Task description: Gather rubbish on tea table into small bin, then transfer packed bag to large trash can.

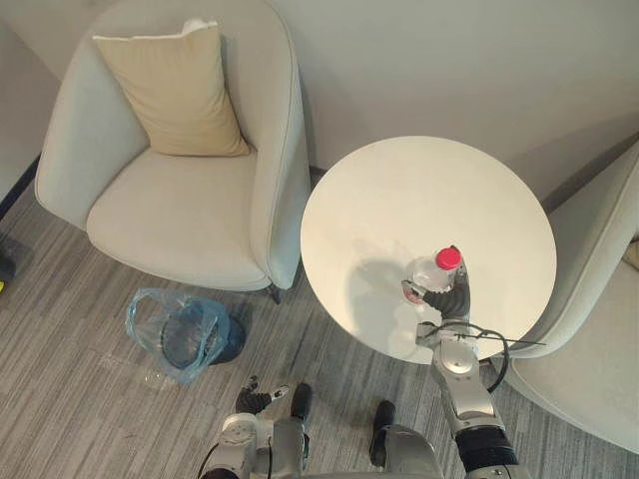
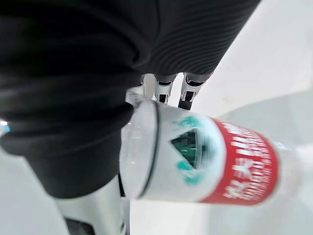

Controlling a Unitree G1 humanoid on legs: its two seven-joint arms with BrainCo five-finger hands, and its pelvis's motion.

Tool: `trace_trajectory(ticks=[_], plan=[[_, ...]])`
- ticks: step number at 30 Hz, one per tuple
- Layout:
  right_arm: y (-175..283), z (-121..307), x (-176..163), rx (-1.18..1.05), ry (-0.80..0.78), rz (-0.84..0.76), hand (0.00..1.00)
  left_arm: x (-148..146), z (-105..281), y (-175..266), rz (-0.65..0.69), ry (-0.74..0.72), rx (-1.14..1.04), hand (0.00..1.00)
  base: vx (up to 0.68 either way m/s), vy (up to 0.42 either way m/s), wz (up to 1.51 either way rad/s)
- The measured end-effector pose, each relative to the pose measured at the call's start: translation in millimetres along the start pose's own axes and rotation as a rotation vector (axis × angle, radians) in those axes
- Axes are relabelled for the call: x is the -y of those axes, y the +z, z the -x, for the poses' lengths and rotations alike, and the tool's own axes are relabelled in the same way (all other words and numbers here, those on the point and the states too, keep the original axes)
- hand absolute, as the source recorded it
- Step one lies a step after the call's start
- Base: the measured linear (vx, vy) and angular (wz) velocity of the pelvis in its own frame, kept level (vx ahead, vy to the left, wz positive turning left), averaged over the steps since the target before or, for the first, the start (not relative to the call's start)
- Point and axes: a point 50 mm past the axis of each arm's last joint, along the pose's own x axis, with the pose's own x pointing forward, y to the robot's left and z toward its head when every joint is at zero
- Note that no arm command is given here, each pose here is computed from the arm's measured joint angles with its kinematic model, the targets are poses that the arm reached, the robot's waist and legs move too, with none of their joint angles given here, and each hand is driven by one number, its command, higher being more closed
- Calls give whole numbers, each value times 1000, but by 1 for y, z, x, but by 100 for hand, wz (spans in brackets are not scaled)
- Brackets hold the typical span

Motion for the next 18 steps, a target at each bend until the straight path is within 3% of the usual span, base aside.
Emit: trace_trajectory(ticks=[10,18], plan=[[5,-5,-2,-3,-24,-33,100,3,-1,8,25,-6,24,0,-20,3,-1],[6,8,-7,4,53,-59,100,2,-2,6,17,-5,15,0,3,7,-17]])
